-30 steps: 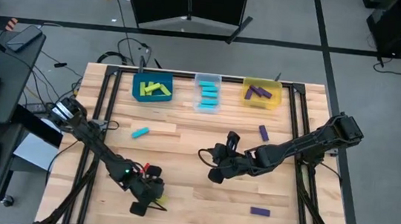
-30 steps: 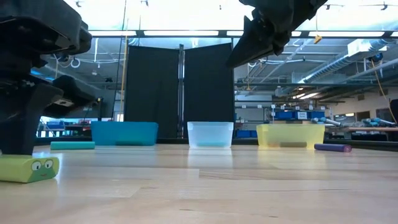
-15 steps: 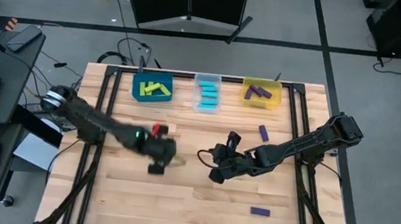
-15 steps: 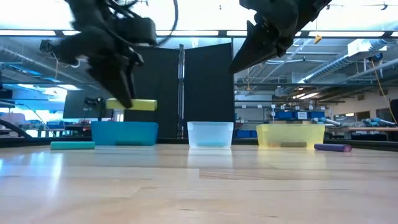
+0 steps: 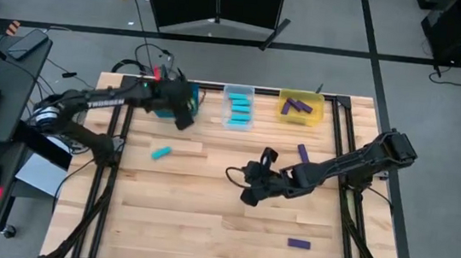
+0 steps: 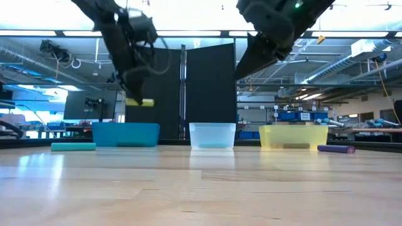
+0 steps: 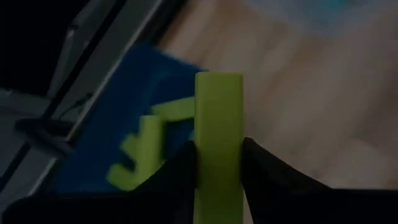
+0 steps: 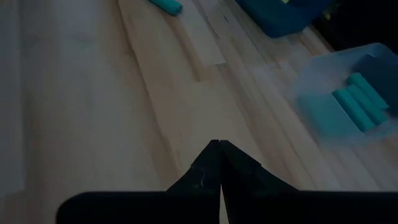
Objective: Sort blocks
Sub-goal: Put the green block into the blue bin, then put the violet block into the yellow bin
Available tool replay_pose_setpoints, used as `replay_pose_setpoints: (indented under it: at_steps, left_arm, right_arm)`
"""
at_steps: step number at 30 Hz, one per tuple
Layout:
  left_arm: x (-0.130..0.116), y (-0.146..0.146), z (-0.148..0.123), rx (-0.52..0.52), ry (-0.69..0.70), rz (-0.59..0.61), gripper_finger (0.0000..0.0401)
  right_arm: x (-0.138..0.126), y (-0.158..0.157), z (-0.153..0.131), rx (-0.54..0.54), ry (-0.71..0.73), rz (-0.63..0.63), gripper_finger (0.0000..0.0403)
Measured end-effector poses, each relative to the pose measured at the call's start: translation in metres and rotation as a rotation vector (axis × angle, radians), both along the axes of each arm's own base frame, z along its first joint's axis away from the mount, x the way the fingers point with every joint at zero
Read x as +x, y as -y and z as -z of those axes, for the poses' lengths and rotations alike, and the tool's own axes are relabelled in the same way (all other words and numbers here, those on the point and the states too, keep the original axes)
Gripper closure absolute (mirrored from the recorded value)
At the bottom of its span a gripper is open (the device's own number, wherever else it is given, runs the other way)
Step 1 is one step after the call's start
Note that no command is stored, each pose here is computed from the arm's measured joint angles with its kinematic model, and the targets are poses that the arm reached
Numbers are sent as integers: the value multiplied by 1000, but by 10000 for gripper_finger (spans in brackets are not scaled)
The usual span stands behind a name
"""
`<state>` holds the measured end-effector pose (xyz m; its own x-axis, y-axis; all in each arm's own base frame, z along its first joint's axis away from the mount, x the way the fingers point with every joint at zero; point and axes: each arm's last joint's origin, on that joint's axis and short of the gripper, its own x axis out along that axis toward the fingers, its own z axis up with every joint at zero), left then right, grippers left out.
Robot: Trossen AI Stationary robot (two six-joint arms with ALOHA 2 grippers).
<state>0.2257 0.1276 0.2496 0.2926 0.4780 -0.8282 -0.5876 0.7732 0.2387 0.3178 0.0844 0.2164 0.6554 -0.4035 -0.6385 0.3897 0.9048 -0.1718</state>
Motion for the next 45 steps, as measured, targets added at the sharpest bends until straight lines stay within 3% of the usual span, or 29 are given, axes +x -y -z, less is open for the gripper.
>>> replay_pose_setpoints:
  at_steps: [9, 18, 22, 28, 31, 36, 39, 45]
  left_arm:
    - [-14, -77, 37, -96, 27, -126, 298]
    - [-13, -101, 76, -164, -23, -166, 298]
    - [-10, -103, 80, -183, -6, -149, 289]
    - [-11, -100, 72, -189, 28, -125, 196]
    - [-9, -97, 64, -194, 73, -79, 175]
    - [-1, -84, 49, -153, 232, 21, 180]
    - [3, -70, 43, -132, 347, 94, 191]
    - [10, -34, 31, -64, 552, 232, 202]
  right_arm:
    - [7, 35, 2, 23, -55, 34, 391]
    - [10, 80, 3, 63, -101, 66, 391]
    - [2, 97, 2, 102, -148, 131, 391]
    - [-26, 115, -3, 179, -279, 295, 381]
    - [-44, 123, -2, 255, -400, 394, 367]
    - [-67, 137, 14, 328, -563, 496, 331]
    - [-80, 144, 31, 430, -621, 526, 307]
    - [-106, 157, 56, 493, -700, 641, 266]
